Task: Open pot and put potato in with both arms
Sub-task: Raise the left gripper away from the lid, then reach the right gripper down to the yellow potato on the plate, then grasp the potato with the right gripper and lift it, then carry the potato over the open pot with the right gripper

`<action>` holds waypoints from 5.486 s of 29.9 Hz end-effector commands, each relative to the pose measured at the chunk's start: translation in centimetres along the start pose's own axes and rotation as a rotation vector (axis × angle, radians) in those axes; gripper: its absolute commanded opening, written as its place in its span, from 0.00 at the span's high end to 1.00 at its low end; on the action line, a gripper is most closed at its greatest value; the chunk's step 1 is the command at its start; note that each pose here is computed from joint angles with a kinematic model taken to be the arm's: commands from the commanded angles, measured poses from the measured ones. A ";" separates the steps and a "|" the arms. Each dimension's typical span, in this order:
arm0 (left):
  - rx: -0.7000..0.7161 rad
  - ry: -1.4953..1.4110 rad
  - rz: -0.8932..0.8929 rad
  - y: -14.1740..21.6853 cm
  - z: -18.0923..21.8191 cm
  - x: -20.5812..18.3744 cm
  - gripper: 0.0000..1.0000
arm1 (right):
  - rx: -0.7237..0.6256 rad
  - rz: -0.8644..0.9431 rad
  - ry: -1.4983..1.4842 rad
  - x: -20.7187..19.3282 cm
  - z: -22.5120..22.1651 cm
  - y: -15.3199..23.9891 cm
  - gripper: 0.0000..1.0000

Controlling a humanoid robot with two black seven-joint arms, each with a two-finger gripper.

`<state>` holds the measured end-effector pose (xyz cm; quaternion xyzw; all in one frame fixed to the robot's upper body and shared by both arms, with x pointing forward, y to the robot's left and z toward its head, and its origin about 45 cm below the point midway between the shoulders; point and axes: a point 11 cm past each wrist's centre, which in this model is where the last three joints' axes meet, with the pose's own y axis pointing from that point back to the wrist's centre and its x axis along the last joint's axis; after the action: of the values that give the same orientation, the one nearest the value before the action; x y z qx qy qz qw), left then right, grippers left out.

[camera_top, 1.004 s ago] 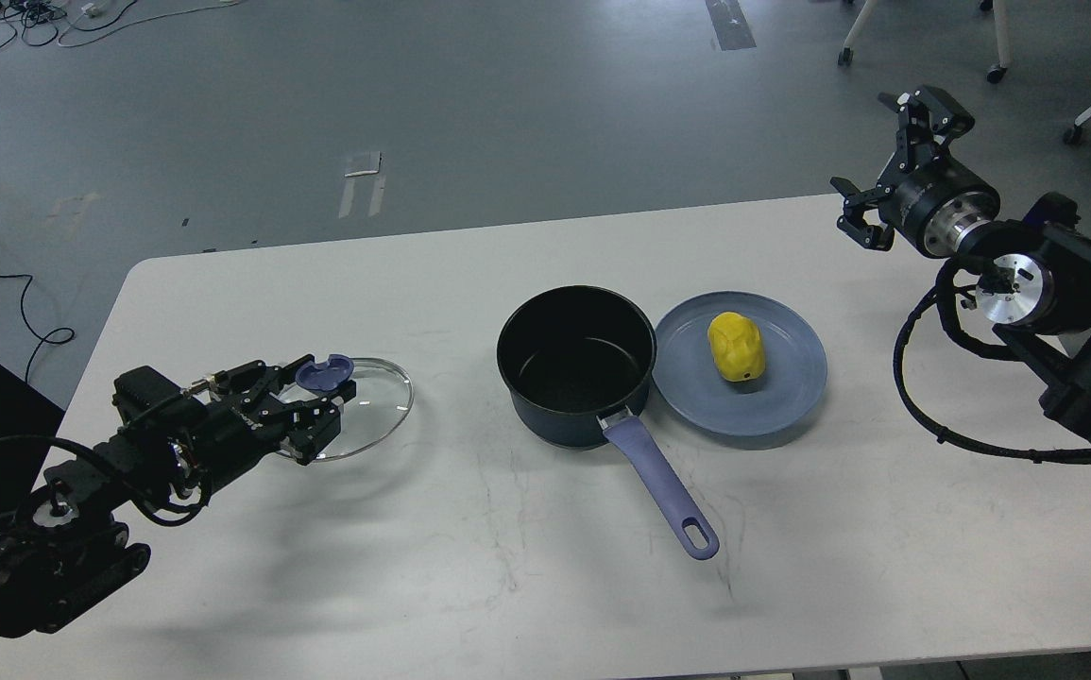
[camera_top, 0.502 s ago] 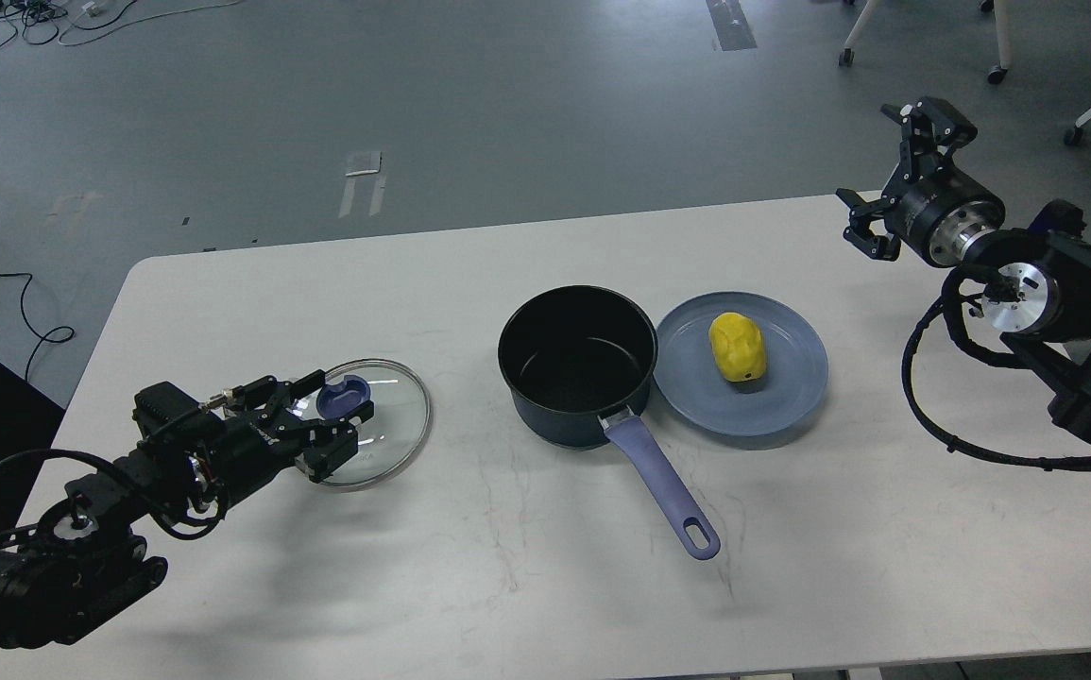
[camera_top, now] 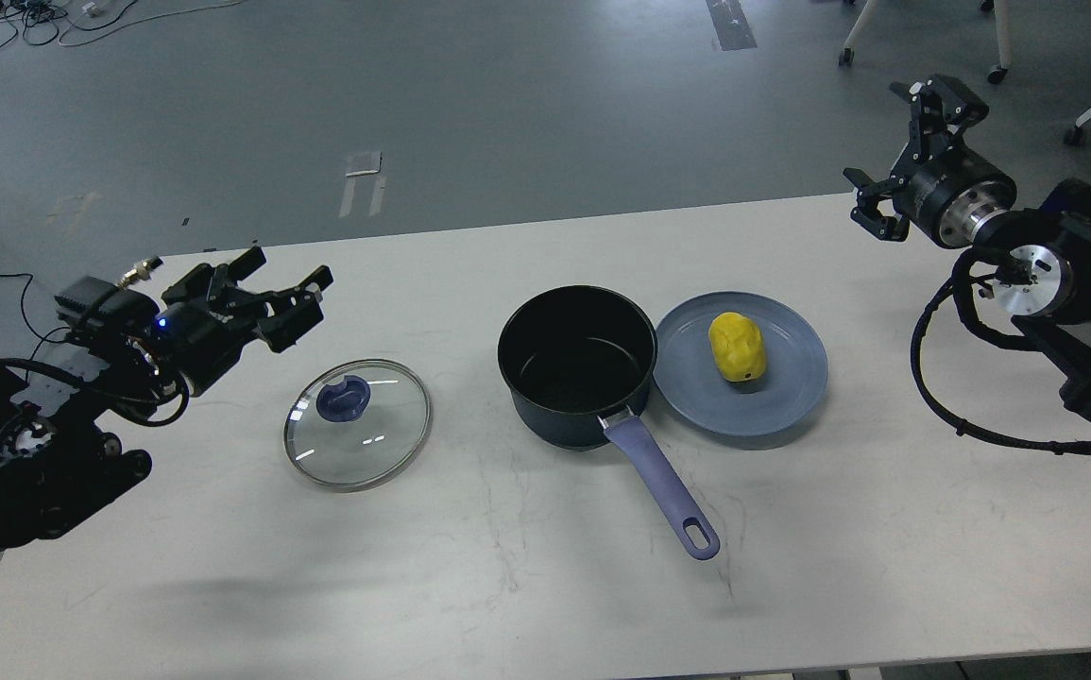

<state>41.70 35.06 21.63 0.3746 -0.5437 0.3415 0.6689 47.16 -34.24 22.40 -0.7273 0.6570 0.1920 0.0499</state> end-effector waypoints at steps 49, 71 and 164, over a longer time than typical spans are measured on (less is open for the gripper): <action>-0.158 1.726 0.118 -7.1 3.8 8.8 0.02 | 0.084 -0.528 1.457 -7.4 1.5 0.8 0.00; -0.163 1.727 0.115 -7.0 3.9 8.5 0.02 | -0.033 -0.700 1.759 -5.6 9.5 2.8 0.01; -0.193 1.667 0.204 -4.3 1.1 10.9 0.02 | 0.354 -0.855 1.994 -22.0 8.7 -1.3 0.76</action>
<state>46.85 32.42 31.82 -0.1075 0.0706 0.5171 0.8462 45.38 -11.16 21.97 -0.7038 0.1187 -0.6122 -0.3403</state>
